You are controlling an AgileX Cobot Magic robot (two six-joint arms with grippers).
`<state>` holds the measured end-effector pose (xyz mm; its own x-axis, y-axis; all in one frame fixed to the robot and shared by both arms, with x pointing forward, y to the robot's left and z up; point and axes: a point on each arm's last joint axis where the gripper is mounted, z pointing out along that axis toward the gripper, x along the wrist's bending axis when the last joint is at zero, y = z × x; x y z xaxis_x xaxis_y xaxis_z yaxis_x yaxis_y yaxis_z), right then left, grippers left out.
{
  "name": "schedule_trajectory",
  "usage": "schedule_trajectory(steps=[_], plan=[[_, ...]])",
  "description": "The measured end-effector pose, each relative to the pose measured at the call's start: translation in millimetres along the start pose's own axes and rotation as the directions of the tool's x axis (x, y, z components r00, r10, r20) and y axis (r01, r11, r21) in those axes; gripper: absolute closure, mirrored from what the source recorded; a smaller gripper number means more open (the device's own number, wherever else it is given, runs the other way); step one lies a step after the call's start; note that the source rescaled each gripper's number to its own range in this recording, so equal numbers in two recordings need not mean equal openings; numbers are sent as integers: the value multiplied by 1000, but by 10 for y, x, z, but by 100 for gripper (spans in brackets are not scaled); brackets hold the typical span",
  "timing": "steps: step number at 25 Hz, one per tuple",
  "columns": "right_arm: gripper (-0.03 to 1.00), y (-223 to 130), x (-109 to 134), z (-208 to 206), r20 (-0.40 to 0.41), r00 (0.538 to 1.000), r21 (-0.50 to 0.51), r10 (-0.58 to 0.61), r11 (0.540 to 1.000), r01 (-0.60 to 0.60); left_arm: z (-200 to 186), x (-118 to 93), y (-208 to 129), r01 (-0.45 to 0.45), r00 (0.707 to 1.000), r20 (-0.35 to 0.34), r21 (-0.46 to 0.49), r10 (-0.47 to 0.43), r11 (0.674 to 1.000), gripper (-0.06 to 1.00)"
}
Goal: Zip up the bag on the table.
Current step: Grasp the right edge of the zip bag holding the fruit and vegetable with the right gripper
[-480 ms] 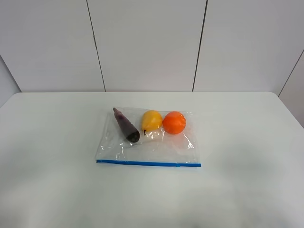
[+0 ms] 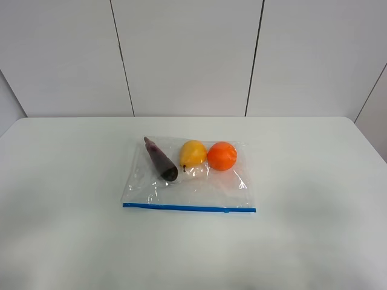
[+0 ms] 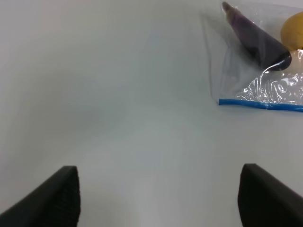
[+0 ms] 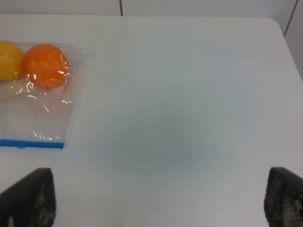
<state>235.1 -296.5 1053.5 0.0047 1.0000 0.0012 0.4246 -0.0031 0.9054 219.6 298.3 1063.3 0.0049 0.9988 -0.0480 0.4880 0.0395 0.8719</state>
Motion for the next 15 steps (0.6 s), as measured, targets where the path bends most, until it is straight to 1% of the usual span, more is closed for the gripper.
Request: schedule_trajectory(steps=[2, 4, 8, 12, 15], plan=[[-3, 9, -3, 5, 3, 1000, 6, -2, 1000, 2, 0, 0, 0, 0, 1000, 0, 0, 0, 1000, -5], [-3, 98, -5, 36, 3, 1000, 32, -2, 999, 1, 0, 0, 0, 0, 1000, 0, 0, 0, 1000, -5], [-3, 465, -7, 200, -2, 1000, 95, 5, 995, -5, 0, 0, 0, 0, 1000, 0, 0, 0, 1000, -5], [-3, 815, 41, 579, -54, 996, 236, 71, 970, -56, 0, 0, 0, 0, 1000, 0, 0, 0, 1000, -5], [-2, 961, 112, 955, -112, 982, 365, 153, 925, -103, 0, 0, 0, 0, 1000, 0, 0, 0, 1000, -5]])
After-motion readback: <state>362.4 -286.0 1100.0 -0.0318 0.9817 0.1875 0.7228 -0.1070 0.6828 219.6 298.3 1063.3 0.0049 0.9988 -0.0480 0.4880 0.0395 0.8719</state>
